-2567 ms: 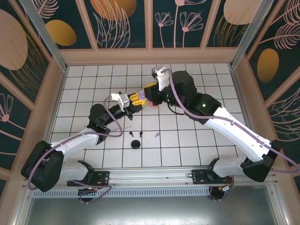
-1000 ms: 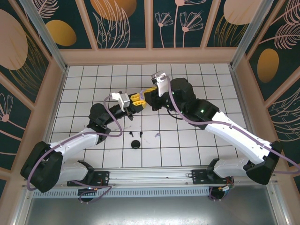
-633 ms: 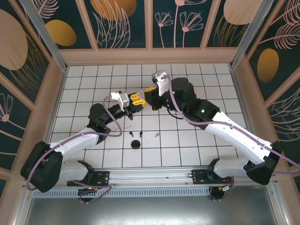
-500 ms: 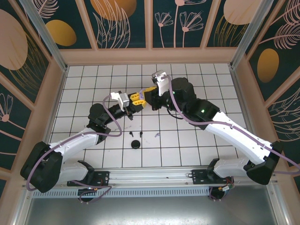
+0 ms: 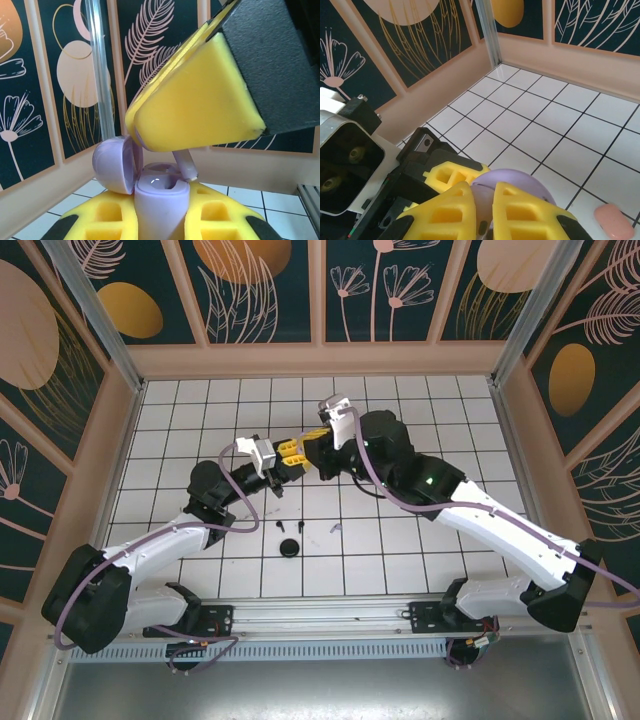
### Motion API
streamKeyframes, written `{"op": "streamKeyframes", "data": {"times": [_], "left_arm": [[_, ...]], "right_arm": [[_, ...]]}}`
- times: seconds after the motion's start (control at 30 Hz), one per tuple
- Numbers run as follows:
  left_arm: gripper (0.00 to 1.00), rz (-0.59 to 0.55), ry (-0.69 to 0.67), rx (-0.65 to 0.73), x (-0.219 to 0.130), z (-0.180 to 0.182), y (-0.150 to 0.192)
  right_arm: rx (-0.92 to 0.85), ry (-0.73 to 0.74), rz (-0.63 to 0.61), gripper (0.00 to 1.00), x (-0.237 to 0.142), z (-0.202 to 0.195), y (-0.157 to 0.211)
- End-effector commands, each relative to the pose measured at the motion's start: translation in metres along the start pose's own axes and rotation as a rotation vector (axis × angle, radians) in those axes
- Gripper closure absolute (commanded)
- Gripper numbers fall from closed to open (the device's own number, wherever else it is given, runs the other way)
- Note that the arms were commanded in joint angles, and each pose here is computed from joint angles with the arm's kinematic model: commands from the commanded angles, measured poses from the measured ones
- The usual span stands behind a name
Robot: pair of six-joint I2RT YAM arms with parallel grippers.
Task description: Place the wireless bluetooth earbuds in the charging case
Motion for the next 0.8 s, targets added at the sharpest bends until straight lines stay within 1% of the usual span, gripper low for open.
{"op": "streamKeyframes", "data": {"times": [0.0, 0.13, 0.23, 0.37, 0.57, 0.67, 0.77], "left_arm": [[1.0, -0.11, 0.048, 0.075, 0.003, -0.006, -0.034], [1.0, -0.111, 0.053, 0.076, 0.003, -0.007, -0.035], [1.0, -0.105, 0.054, 0.074, 0.004, -0.007, -0.033], [1.0, -0.098, 0.053, 0.076, 0.003, -0.007, -0.031], [1.0, -0.094, 0.059, 0.105, 0.003, -0.009, -0.031], [1.0, -0.091, 0.067, 0.115, 0.003, -0.009, -0.032], [1.0, -0.087, 0.076, 0.116, 0.004, -0.009, -0.033]], "right_arm": [[-0.049, 0.065, 0.101, 0.89, 0.013, -0.002, 0.024], [-0.059, 0.114, 0.108, 0.9, 0.014, -0.005, 0.029], [-0.05, 0.124, 0.081, 0.9, 0.011, -0.006, 0.024], [-0.023, 0.042, 0.023, 0.91, -0.001, 0.002, 0.008], [0.024, -0.092, -0.107, 0.91, -0.029, 0.014, -0.018], [0.041, -0.128, -0.166, 0.91, -0.041, 0.017, -0.026], [0.047, -0.13, -0.188, 0.91, -0.045, 0.017, -0.029]]}}
Point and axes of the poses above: each hand's point on the last joint's axis, 136 mm out from that joint toward the fingers, its own x axis out along the fingers, its own z axis along the line the jaws close on, y = z × x, the point moved 10 cm from there along -x, back along the fingers, and after that the axes turned 1 degree about -x, right-handed, at the moved point
